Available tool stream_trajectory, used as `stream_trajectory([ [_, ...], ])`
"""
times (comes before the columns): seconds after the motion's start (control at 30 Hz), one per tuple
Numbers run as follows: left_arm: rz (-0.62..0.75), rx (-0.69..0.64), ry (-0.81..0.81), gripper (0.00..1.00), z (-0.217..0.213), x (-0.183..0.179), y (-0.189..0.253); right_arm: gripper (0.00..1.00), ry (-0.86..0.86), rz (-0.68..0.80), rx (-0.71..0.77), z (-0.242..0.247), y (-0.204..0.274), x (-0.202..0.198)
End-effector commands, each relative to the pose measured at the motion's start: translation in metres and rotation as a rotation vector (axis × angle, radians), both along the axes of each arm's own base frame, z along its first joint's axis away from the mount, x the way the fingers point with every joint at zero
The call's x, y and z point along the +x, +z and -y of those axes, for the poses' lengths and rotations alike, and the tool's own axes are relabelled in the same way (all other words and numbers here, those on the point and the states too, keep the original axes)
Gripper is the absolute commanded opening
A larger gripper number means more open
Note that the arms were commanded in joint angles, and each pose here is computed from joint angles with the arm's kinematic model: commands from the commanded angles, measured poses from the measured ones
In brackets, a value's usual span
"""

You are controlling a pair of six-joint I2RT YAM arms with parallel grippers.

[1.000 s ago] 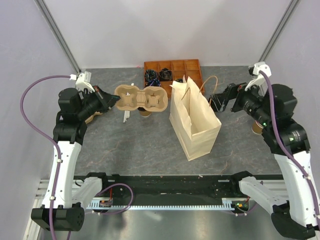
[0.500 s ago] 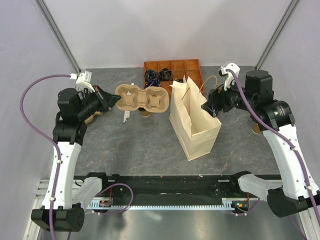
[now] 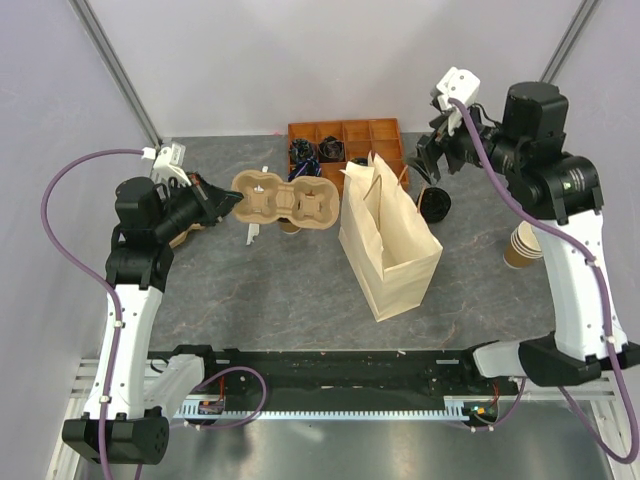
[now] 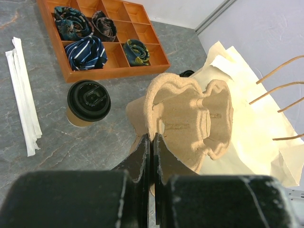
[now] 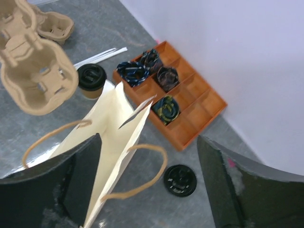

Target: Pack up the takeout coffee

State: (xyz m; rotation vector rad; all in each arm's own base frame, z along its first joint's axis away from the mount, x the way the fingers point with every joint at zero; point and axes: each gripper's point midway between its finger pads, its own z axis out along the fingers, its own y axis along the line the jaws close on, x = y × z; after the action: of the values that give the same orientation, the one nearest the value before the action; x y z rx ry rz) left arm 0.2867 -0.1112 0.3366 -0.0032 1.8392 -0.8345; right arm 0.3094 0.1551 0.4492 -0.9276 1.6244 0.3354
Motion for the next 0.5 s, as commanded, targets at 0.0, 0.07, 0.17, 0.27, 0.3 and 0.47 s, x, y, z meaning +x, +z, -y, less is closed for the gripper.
stream_trajectory([
  [0.0, 0.072, 0.027, -0.020, 0.02, 0.000, -0.002, 0.011, 0.82, 0.071, 0.058, -0.013, -0.016, 0.009, 0.026],
  [0.07, 0.076, 0.028, -0.019, 0.02, 0.000, -0.003, 0.012, 0.79, 0.090, 0.024, -0.020, -0.023, -0.004, 0.040],
  [0.17, 0.075, 0.031, -0.018, 0.02, 0.000, -0.003, 0.010, 0.77, 0.115, -0.044, -0.034, -0.032, -0.024, 0.055],
  [0.27, 0.076, 0.040, -0.015, 0.02, -0.001, -0.004, 0.009, 0.74, 0.139, -0.105, -0.053, -0.037, -0.044, 0.065],
  [0.3, 0.080, 0.044, -0.014, 0.02, -0.002, -0.004, 0.009, 0.73, 0.146, -0.118, -0.057, -0.039, -0.049, 0.066],
  [0.47, 0.082, 0.049, -0.020, 0.02, -0.001, -0.004, 0.009, 0.69, 0.169, -0.207, -0.091, -0.044, -0.079, 0.071],
])
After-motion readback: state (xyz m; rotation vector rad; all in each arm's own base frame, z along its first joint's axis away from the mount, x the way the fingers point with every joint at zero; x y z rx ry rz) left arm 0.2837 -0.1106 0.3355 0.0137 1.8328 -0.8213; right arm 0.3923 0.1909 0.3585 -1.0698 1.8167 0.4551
